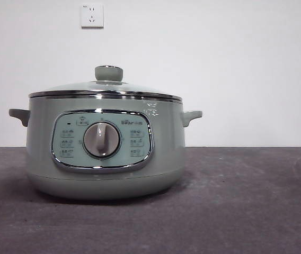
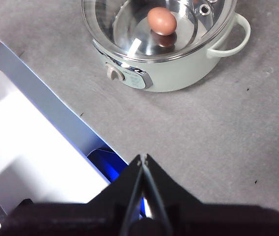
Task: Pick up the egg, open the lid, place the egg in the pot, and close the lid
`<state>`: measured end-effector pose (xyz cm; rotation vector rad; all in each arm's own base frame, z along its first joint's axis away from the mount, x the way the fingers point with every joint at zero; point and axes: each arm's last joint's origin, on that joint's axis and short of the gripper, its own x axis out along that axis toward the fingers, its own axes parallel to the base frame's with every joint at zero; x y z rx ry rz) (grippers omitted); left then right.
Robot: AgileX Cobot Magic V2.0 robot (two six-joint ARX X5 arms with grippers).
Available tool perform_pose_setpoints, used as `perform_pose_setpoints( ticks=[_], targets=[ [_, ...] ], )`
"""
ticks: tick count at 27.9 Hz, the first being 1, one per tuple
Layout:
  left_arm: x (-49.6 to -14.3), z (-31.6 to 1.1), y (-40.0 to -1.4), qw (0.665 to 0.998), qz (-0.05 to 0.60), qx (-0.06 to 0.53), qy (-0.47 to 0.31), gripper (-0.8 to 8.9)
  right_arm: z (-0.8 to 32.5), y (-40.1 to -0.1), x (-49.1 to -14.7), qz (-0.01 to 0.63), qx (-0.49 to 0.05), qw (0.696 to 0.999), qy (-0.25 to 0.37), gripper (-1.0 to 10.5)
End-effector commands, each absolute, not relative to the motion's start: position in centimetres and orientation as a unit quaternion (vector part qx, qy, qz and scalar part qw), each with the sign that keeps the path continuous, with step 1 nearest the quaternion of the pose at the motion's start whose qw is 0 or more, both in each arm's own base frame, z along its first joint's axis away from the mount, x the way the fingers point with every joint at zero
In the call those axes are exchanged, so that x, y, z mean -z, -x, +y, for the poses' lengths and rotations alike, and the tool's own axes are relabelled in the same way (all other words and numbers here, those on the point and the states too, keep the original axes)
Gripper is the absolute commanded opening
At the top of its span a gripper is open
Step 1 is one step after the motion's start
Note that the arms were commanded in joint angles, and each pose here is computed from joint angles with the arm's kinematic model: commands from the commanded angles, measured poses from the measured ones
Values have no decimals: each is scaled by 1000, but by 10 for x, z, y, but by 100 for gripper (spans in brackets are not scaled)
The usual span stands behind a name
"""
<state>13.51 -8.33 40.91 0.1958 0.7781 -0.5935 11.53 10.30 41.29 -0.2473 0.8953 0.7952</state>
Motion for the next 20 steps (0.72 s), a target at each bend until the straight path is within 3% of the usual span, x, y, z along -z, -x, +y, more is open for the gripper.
perform_pose_setpoints(
  ticks=[1,3,6,10,14,20],
  targets=[
    [-415,-75,-132,896,343,265,-102,-3,103,-115,-413,420,-372,820,113,2],
    [-425,-58,-123,918,289,246,-113,-3,103,-115,-413,420,-372,820,113,2],
    [-430,-29,-104,971,152,164,-81,-3,103,-115,-413,420,-372,820,113,2],
    [-398,-5,-82,997,12,33,-68,-3,103,-115,-413,420,-372,820,113,2],
    [-358,1,-78,997,-36,-8,-67,-3,103,-115,-413,420,-372,820,113,2],
    [-291,4,-84,998,-13,-22,-65,-3,102,-114,-414,419,-372,821,113,1]
  ],
)
